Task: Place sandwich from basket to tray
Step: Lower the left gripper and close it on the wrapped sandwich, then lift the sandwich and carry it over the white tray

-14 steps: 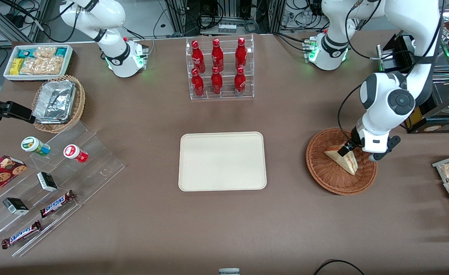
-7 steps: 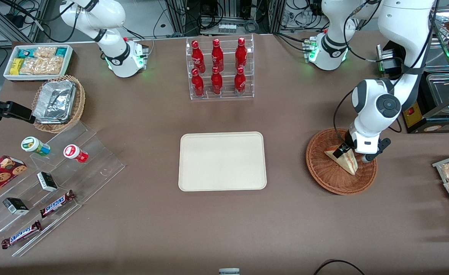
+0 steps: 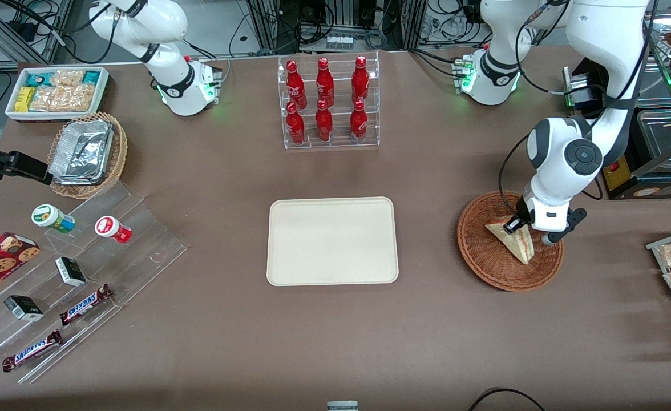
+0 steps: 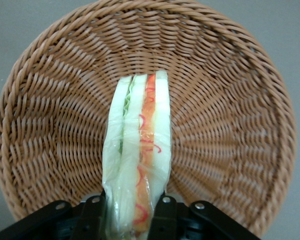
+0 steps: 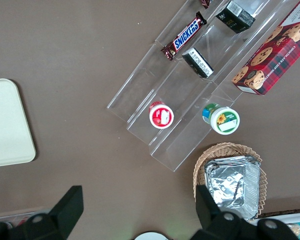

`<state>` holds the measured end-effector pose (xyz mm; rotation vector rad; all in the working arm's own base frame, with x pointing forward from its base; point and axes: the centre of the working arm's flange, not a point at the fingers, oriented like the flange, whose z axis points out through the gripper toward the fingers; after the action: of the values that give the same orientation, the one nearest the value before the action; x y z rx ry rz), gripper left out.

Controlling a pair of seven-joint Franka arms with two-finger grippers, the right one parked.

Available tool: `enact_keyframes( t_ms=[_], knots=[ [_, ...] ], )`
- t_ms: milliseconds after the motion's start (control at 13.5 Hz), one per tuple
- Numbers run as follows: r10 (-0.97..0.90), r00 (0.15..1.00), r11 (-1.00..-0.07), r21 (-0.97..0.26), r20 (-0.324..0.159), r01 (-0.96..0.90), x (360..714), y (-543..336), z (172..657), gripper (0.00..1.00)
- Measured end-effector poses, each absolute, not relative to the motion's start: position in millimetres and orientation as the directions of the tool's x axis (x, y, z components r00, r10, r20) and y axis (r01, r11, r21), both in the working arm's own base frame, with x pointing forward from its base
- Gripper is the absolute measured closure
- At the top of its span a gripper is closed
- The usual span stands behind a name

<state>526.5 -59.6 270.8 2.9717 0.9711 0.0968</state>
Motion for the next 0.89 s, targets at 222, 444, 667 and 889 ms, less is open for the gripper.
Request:
enact_keyframes(
  t_ms=[222,444,667,889],
  knots=[
    [0.543,0.838,-0.839,0.002,0.043,0.544,528,-81,320,0.71],
    [0.457,0.889,-0.887,-0.068,-0.002,0.456,530,-132,381,0.73],
    [0.378,0.926,-0.924,-0.050,0.009,0.378,524,-223,421,0.73],
    [0.299,0.954,-0.954,-0.022,0.006,0.299,513,-302,425,0.73]
  ],
)
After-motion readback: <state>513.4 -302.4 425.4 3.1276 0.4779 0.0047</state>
